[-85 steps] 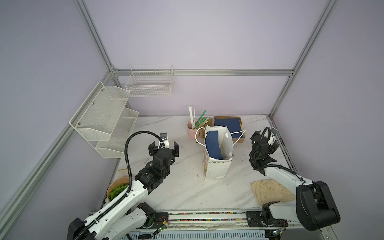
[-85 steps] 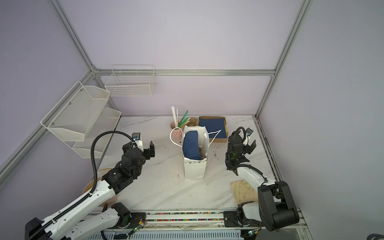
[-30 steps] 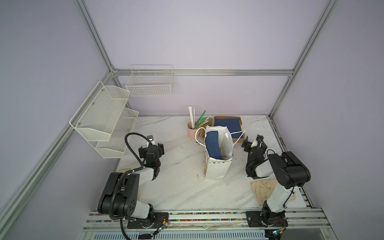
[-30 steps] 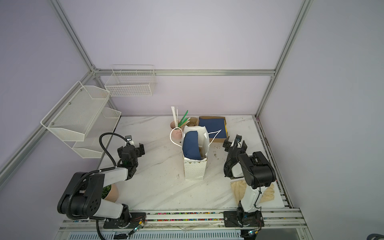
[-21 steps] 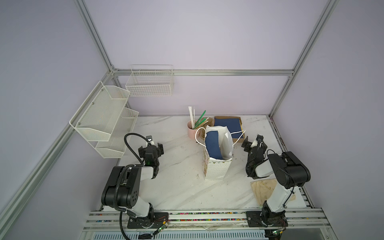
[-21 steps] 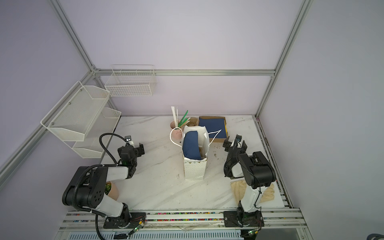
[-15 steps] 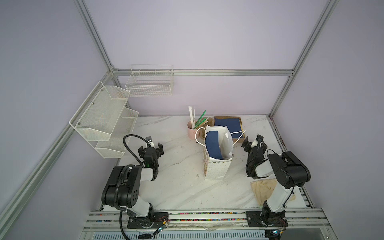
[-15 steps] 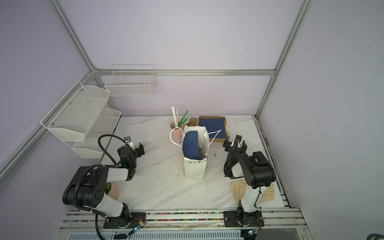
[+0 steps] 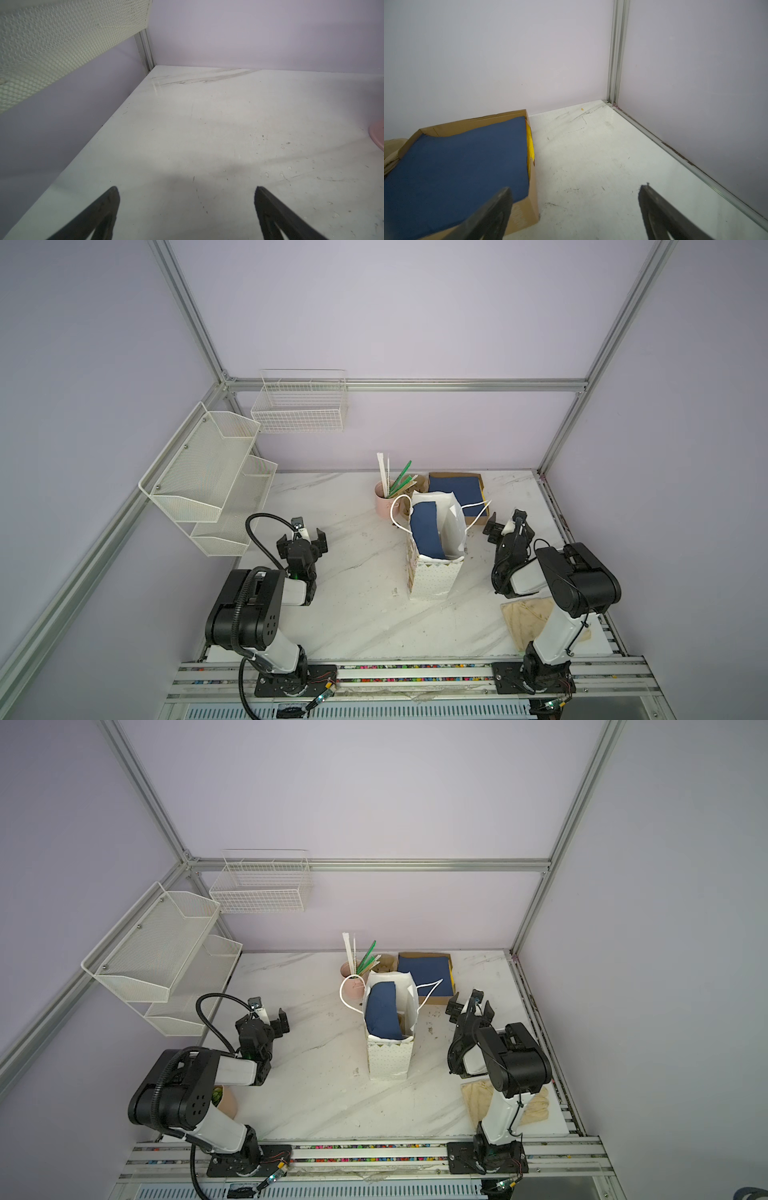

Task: Pack the takeout coffee

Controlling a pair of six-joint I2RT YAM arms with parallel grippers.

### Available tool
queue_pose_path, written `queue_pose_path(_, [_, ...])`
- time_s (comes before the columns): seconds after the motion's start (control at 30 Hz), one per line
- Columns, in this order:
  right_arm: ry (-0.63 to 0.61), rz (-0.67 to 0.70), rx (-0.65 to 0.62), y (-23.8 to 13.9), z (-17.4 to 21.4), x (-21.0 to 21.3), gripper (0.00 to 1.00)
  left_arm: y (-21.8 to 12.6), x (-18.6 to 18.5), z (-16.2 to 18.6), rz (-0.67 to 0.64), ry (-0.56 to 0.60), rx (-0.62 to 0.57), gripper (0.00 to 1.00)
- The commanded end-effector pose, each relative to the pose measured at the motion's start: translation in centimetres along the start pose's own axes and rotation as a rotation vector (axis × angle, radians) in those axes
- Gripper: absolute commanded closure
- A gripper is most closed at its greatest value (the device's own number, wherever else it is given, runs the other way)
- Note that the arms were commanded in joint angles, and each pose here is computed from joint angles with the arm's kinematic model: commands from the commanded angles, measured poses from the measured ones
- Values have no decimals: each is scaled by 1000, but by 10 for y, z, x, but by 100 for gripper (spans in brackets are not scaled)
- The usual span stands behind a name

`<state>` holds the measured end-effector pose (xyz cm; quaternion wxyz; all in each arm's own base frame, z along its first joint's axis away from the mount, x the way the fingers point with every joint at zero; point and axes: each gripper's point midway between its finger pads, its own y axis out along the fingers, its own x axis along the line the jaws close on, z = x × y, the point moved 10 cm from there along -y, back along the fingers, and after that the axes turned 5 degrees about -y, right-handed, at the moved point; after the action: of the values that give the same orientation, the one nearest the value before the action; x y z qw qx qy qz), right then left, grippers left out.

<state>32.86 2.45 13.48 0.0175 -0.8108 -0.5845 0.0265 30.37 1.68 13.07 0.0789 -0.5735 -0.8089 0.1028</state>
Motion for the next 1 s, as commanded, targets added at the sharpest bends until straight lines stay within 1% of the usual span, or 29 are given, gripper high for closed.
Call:
queue_pose_path(0.0, [3, 5, -44, -1, -7, -2, 3, -5, 1, -6, 11, -6, -57, 0])
queue_pose_path(0.97, [4, -10, -34, 2, -5, -1, 3, -5, 1, -6, 10, -7, -58, 0])
